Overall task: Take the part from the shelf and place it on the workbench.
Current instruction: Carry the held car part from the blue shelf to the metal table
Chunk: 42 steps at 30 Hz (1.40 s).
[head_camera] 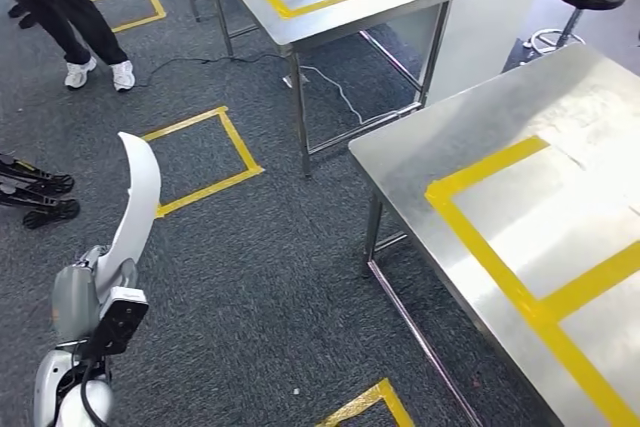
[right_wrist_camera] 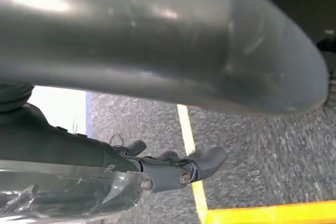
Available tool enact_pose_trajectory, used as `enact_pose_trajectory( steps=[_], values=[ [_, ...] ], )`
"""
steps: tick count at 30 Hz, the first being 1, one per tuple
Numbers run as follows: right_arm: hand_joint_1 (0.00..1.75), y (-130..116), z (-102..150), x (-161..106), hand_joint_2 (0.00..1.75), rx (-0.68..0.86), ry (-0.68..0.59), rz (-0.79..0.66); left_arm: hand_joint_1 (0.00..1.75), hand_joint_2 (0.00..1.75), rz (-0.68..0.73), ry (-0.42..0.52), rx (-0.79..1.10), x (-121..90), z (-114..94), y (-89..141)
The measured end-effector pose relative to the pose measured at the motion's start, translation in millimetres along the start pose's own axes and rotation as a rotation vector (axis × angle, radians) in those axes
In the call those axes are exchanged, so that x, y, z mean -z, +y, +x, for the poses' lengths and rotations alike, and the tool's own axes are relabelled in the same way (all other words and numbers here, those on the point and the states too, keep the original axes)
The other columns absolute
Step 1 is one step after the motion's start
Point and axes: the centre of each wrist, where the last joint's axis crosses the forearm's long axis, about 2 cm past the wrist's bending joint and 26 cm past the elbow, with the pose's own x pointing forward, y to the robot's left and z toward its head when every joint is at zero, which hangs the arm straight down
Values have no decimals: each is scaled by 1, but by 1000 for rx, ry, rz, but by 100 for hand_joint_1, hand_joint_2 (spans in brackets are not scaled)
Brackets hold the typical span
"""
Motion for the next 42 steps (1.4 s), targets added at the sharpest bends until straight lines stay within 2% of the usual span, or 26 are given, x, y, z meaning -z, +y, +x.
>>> enact_pose_trajectory(
  steps=[9, 14, 29, 42],
  values=[
    [0, -1, 0, 0, 0, 7, -3, -3, 175, 175, -5, -7, -16, -3, -4, -2],
    [0, 0, -5, -1, 0, 5, 9, 2, 175, 175, -23, -14, -27, 1, -2, -4],
    [0, -1, 0, 0, 0, -8, 16, 4, 175, 175, -19, -34, -29, 12, 3, -5],
    [0, -1, -2, 0, 0, 9, 29, 10, 175, 175, -21, -74, -2, 13, 6, -10]
  ],
)
